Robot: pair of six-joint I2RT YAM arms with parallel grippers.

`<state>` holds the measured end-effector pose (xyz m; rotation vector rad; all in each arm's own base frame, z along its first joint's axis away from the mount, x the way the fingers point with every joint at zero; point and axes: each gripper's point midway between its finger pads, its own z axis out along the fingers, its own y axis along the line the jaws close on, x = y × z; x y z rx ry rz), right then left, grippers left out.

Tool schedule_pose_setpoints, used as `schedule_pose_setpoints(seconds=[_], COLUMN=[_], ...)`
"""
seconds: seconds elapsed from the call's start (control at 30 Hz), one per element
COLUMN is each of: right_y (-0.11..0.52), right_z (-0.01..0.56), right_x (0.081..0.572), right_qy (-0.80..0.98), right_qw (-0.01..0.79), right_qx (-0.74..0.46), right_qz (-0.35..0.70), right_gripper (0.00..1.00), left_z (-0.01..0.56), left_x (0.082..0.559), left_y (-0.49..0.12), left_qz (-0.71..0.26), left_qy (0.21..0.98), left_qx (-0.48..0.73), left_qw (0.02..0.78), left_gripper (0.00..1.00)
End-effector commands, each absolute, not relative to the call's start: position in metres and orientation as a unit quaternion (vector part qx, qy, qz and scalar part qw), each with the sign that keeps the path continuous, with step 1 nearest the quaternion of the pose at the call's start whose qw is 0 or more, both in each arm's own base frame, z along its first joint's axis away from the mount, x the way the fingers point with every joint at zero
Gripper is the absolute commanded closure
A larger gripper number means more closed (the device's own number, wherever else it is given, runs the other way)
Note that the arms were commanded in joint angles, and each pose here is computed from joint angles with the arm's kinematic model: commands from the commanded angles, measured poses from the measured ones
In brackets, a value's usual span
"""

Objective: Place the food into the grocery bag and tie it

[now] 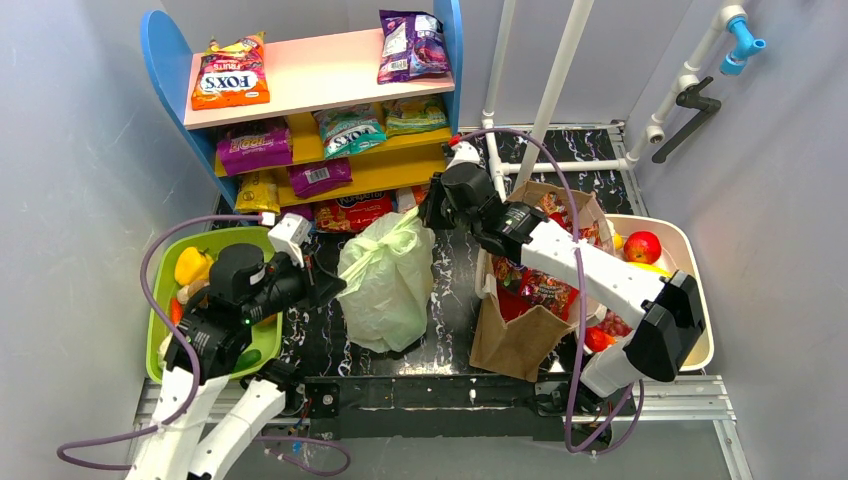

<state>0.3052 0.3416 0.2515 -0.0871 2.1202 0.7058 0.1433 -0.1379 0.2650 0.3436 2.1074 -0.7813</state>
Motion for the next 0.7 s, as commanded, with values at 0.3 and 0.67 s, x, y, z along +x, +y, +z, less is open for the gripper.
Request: schedule_pose_setpoints(seconds=[0.3,0.67], right_y=[0.288,0.307], right_z=[0.280,0.292], right_x=[0.328,0.306], right_qy=[0.808,0.802], right_qw=[0.532,0.533], right_qx=[-0.082,-0.116], right_qz=[0.238,0.243], right_gripper=[0.99,0.99], left_z=[0.267,0.310], left_x=[0.109,0.141], left_y=[-0.134,-0.163], left_qz=[-0.324,-0.361], left_qy=[0.860,0.835], left_qx=[0.146,0.199], left_qw=[0.367,0.364], left_gripper=[0.71,0.58])
